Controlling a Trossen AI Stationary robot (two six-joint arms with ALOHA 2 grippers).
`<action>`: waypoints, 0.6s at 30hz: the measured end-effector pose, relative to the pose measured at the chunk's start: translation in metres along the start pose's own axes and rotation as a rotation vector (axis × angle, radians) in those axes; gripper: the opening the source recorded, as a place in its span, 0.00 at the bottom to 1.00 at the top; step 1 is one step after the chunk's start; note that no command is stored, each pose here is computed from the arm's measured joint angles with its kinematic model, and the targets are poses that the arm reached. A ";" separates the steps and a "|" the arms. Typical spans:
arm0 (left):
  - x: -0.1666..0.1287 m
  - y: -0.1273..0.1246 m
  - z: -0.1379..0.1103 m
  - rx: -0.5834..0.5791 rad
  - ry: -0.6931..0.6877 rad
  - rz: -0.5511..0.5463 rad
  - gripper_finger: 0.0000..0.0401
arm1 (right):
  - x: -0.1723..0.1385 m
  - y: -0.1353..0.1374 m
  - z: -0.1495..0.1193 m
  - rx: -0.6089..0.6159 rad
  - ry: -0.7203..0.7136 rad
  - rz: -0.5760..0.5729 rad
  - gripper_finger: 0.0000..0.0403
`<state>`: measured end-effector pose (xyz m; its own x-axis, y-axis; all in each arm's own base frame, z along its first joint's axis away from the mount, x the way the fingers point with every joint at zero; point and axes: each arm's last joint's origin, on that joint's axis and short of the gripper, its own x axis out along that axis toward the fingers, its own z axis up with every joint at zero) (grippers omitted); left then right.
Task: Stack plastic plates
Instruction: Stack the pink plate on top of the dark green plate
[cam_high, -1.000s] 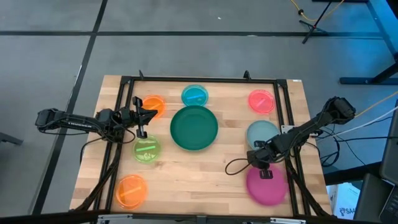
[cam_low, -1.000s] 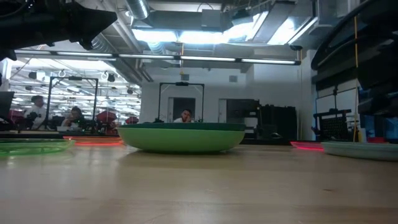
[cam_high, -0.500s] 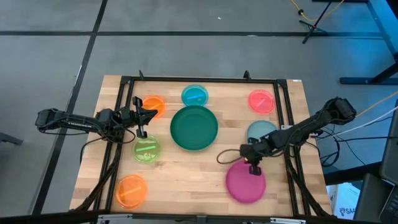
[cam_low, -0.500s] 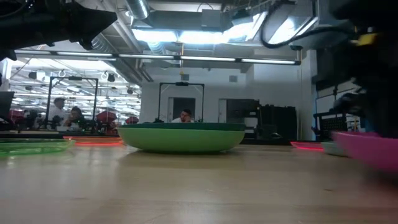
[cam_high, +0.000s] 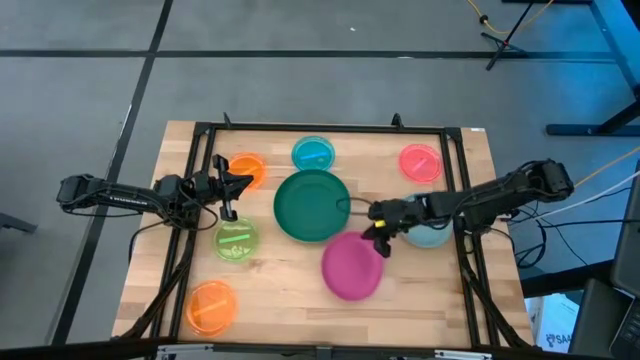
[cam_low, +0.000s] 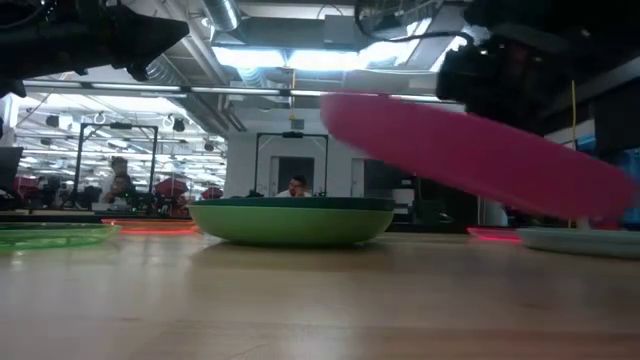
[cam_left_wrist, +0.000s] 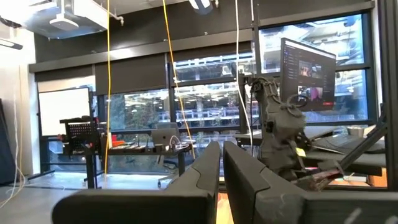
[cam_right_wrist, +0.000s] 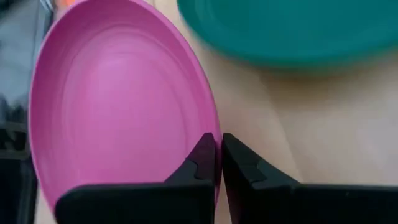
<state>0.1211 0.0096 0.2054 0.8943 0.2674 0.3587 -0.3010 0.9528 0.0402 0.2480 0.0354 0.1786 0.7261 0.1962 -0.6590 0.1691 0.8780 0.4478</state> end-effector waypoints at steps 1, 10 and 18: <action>0.000 0.000 0.000 0.000 0.000 0.000 0.03 | 0.000 -0.001 0.004 0.005 -0.033 0.004 0.02; 0.000 0.000 0.000 0.000 0.000 0.000 0.03 | -0.010 -0.025 0.041 0.069 -0.336 -0.063 0.02; 0.000 0.000 0.000 0.000 0.000 0.000 0.03 | -0.022 -0.051 0.063 0.134 -0.450 -0.129 0.02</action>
<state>0.1210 0.0096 0.2054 0.8942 0.2677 0.3588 -0.3013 0.9527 0.0400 0.2656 -0.0415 0.2079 0.9045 -0.1447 -0.4011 0.3397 0.8131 0.4727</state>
